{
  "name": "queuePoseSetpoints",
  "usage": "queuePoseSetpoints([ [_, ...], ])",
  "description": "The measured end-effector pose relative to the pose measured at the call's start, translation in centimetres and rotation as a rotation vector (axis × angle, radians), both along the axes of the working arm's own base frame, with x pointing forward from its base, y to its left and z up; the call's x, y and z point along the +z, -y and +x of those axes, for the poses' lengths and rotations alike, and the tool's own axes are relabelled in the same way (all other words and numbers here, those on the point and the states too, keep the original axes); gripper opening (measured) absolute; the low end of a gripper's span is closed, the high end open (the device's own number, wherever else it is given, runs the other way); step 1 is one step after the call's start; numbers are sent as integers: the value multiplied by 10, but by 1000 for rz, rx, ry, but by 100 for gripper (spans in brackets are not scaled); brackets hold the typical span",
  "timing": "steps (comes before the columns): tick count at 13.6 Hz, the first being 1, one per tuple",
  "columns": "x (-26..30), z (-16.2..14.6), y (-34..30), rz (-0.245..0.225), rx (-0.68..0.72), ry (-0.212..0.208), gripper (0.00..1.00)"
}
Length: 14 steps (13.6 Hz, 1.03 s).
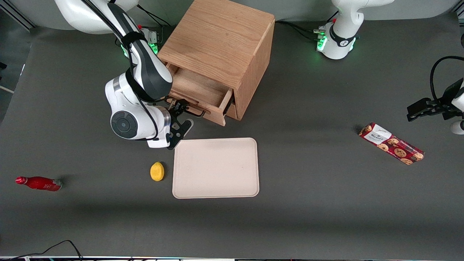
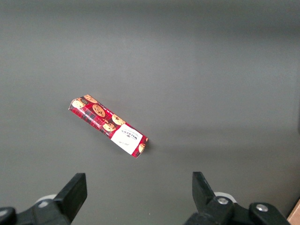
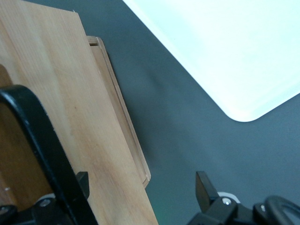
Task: Open upper drawer
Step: 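Pull the upper drawer outward from the cabinet with the right gripper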
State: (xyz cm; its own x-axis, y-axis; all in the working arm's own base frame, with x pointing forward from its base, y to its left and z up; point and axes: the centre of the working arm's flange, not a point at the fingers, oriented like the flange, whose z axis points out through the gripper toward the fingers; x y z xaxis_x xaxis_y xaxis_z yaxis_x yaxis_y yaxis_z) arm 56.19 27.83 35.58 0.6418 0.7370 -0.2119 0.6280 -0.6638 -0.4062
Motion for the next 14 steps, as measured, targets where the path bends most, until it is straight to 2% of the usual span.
queuePoseSetpoints([
  [14, -1, 58, 41, 29, -43, 59, 100],
])
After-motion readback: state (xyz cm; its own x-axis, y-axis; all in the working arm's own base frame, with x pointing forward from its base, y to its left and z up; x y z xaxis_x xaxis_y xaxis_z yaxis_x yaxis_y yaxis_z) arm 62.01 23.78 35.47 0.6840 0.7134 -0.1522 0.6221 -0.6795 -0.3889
